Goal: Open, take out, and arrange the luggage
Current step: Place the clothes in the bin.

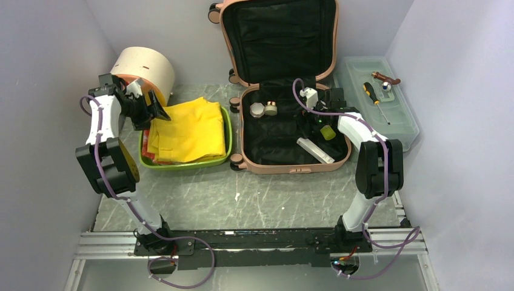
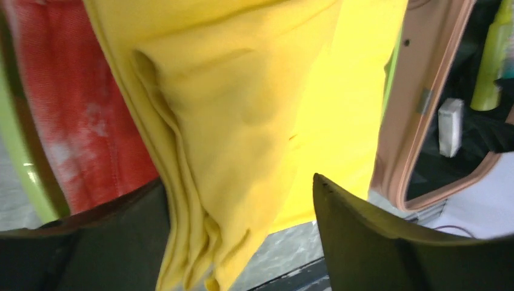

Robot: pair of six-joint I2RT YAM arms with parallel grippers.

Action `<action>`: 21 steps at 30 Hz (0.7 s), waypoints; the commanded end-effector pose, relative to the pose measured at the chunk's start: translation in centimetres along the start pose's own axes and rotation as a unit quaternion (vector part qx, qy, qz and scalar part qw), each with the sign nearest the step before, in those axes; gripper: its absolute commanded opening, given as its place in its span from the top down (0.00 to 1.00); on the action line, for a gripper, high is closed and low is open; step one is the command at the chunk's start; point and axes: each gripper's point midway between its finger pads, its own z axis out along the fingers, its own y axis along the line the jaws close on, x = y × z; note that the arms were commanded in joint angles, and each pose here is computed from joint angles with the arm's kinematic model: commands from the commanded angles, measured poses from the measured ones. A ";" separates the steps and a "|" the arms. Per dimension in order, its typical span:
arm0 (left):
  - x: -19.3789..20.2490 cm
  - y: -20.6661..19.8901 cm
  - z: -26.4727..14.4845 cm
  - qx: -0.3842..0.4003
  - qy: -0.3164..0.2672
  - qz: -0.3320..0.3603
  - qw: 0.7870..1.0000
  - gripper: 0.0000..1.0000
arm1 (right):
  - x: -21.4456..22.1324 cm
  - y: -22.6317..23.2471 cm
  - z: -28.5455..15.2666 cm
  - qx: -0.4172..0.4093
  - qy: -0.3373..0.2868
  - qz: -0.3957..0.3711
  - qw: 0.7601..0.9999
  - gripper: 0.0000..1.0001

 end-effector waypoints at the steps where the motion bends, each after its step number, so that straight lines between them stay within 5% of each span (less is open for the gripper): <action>1: -4.1 -0.6 -4.0 -0.041 -0.097 0.060 0.993 0.02 | -2.0 -0.1 -1.3 0.005 -0.036 -0.016 0.999 0.00; 9: -5.4 -3.4 -7.1 -0.028 -0.184 0.173 0.967 0.03 | -1.9 0.0 -1.2 0.001 -0.035 -0.016 0.999 0.00; 12: -4.6 -3.7 -6.0 -0.021 -0.165 0.204 0.965 0.24 | -1.9 0.0 -1.3 0.001 -0.036 -0.015 0.999 0.00; 14: -4.0 -3.0 -4.6 -0.032 -0.143 0.211 0.966 0.61 | -1.9 0.0 -1.2 0.001 -0.036 -0.015 0.999 0.00; 17: -3.0 -1.2 -2.5 -0.053 -0.108 0.209 0.971 0.99 | -1.9 0.0 -1.3 0.000 -0.036 -0.015 0.999 0.00; 21: -1.4 2.0 0.7 -0.096 -0.065 0.211 0.971 1.00 | -2.0 0.0 -1.3 0.000 -0.037 -0.013 0.999 0.00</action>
